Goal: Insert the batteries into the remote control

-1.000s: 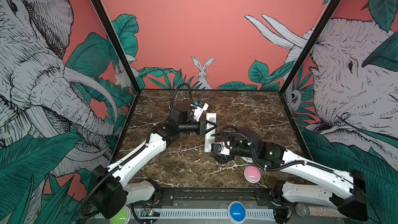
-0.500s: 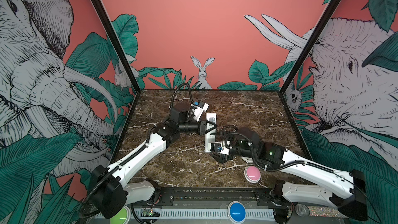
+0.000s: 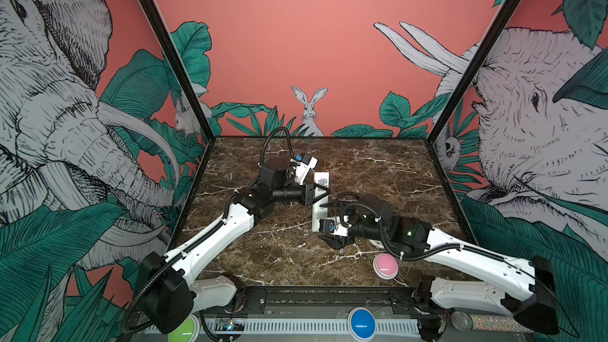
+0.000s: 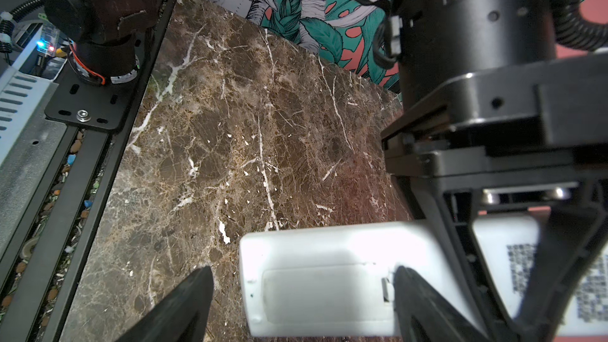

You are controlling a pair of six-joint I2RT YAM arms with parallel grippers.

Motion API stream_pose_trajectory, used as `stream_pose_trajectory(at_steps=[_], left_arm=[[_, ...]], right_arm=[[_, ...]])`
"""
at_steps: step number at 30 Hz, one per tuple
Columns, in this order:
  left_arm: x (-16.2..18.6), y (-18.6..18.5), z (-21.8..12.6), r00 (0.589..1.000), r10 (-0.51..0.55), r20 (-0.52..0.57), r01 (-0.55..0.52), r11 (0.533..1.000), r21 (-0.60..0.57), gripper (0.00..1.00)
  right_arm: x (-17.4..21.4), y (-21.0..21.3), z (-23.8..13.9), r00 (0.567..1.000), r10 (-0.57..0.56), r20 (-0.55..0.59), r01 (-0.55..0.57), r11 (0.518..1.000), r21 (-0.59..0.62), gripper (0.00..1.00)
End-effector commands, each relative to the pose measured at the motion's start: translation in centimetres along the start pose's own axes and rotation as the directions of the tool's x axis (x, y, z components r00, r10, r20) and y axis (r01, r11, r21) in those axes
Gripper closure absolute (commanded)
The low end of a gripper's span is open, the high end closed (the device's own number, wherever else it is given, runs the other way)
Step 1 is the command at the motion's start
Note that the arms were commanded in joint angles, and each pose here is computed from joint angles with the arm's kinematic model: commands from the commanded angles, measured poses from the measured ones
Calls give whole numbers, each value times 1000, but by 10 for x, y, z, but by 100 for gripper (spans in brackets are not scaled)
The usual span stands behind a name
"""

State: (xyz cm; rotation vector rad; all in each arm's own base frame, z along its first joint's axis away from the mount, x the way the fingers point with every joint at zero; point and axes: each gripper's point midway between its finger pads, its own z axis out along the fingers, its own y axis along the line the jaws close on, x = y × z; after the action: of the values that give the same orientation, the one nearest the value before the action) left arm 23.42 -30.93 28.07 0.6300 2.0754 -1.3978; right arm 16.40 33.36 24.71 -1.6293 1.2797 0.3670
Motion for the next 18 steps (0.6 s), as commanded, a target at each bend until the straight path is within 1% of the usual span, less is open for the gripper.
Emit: stream_pose_trajectory(at_steps=[1,7,14,18], left_arm=[[-11,-32,-10,997,55,44,-59,994,96,100],[-13,-34,-11,997,65,49,-70,993,99,100],[-12,-33,-10,997,66,44,-70,993,98,100],[-13,-33,-10,997,68,46,-72,993,96,100]], right_arm=[[13,7,9,999,6,-34,-6,1000,-15,12],[18,14,10,999,18,-48,-20,999,-41,15],[23,26,11,997,30,-75,-38,994,-105,20],[26,31,12,995,33,-91,-46,990,-135,26]])
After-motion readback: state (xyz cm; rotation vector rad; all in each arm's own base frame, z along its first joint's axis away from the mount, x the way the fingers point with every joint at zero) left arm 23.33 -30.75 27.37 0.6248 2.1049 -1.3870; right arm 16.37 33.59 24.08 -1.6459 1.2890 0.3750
